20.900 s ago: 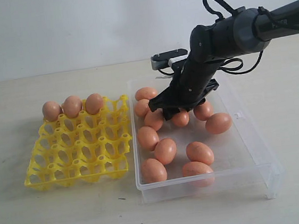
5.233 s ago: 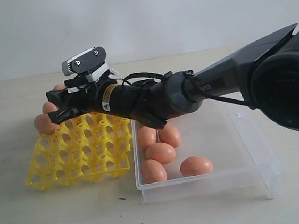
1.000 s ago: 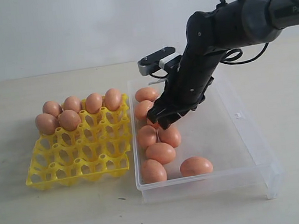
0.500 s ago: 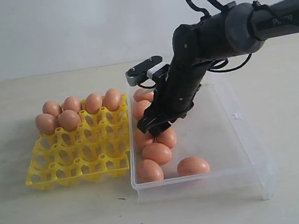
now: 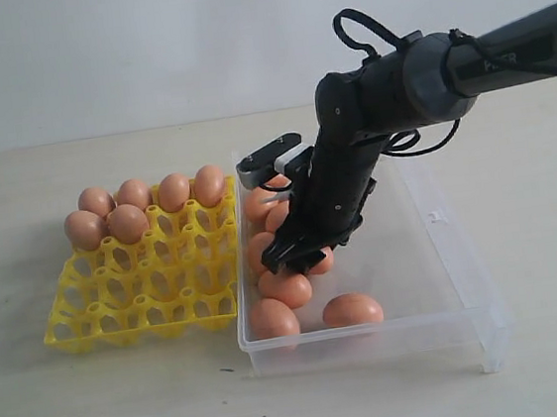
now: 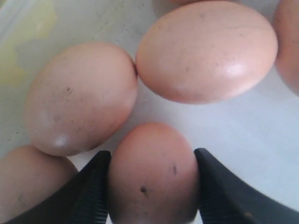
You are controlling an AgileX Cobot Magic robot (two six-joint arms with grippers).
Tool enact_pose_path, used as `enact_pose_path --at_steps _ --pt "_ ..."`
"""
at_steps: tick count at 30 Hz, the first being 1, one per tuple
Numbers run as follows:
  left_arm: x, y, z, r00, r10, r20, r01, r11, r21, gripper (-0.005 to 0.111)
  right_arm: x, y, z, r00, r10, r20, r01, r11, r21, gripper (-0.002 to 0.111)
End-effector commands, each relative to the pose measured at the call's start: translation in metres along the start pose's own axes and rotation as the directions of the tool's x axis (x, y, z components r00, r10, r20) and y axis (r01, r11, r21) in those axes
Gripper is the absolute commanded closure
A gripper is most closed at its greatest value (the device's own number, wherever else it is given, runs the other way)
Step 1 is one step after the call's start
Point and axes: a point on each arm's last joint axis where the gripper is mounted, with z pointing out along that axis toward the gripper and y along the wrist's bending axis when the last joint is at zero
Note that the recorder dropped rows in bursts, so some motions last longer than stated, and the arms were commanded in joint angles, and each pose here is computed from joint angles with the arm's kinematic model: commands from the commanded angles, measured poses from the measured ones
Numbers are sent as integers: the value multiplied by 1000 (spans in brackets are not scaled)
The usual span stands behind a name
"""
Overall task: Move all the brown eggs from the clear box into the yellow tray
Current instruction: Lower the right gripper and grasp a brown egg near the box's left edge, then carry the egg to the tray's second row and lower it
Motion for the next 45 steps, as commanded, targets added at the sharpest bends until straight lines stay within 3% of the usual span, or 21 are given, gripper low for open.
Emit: enact_pose_path --at_steps 1,4,8,12,16,19,23,30,33,41,45 --pt "-2 0 -1 1000 3 16 -3 1000 1 107 0 0 -1 1000 -4 6 4 1000 3 82" --pt "-2 0 -1 1000 3 16 -3 1000 1 107 -1 1 -5 999 -43 15 43 999 5 109" --pt "-2 0 -1 1000 3 16 -3 1000 1 107 -9 2 -30 993 -73 96 71 997 29 108" --pt "-2 0 -1 1000 3 16 -3 1000 1 107 -22 5 -85 951 -98 294 73 993 94 108" --pt "-2 0 -1 1000 3 16 -3 1000 1 107 -22 26 -144 794 -91 601 14 991 131 108" --pt "-2 0 -1 1000 3 16 -3 1000 1 107 -16 49 -166 629 -138 765 4 985 174 108" --pt "-2 0 -1 1000 3 16 -3 1000 1 107 -12 78 -158 502 -178 846 25 981 192 108" --pt "-2 0 -1 1000 3 16 -3 1000 1 107 -30 85 -101 404 13 915 -80 997 21 108" --pt "-2 0 -1 1000 3 16 -3 1000 1 107 -43 86 -75 438 66 897 -87 996 -31 108" --pt "-2 0 -1 1000 3 16 -3 1000 1 107 -74 88 -21 570 60 820 -61 998 -30 108" --pt "-2 0 -1 1000 3 16 -3 1000 1 107 -79 90 -9 594 68 801 -65 997 -37 108"
